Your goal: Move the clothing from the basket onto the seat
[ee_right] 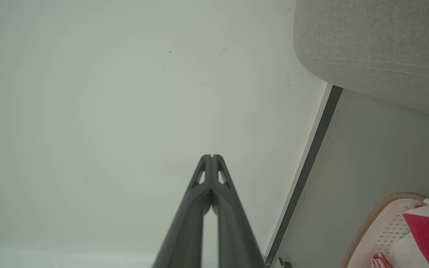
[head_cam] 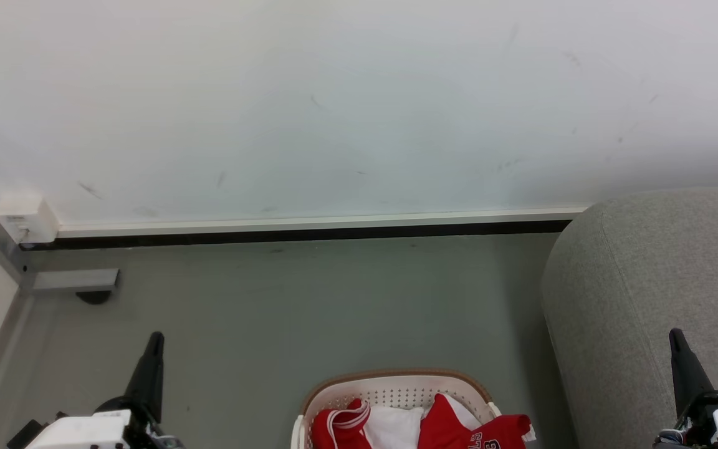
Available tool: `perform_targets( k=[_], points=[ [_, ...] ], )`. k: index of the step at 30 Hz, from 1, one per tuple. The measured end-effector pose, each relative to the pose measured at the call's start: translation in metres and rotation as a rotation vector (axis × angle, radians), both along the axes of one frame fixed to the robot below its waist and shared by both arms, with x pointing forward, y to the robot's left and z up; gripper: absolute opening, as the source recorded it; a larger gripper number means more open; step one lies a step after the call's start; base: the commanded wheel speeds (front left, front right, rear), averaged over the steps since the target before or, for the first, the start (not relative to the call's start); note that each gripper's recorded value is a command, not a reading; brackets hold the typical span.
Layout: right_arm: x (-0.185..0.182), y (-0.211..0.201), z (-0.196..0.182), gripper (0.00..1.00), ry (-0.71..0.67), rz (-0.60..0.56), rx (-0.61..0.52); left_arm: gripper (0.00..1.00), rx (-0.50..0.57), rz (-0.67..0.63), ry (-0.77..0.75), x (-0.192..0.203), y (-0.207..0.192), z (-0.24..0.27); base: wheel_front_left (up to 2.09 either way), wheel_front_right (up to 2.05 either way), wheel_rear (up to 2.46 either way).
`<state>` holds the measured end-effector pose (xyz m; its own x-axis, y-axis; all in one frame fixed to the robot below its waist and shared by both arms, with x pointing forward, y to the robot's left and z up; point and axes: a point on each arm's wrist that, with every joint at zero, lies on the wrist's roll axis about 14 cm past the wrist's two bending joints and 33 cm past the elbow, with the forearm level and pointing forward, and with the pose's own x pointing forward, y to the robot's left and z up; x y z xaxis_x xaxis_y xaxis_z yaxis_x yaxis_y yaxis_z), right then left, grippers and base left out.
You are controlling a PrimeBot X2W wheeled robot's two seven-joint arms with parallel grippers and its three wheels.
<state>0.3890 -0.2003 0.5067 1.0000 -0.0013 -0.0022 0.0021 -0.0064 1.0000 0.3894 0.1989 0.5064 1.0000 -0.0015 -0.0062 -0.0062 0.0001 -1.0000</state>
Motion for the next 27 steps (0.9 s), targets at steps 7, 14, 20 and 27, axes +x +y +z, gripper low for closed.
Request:
perform_targets(
  k=[7,14,20,27],
  points=[
    [0.0000,0.0000,0.0000,0.00,0.000,0.000,0.000,0.00,0.000,0.000,0.000,0.0000,0.0000,0.0000,0.00,0.00,0.00],
    [0.0000,0.0000,0.0000,0.00,0.000,0.000,0.000,0.00,0.000,0.000,0.000,0.0000,0.0000,0.0000,0.00,0.00,0.00],
    [0.0000,0.0000,0.0000,0.00,0.000,0.000,0.000,0.00,0.000,0.000,0.000,0.0000,0.0000,0.0000,0.00,0.00,0.00],
    [0.0000,0.0000,0.0000,0.00,0.000,0.000,0.000,0.00,0.000,0.000,0.000,0.0000,0.0000,0.0000,0.00,0.00,0.00]
  ],
)
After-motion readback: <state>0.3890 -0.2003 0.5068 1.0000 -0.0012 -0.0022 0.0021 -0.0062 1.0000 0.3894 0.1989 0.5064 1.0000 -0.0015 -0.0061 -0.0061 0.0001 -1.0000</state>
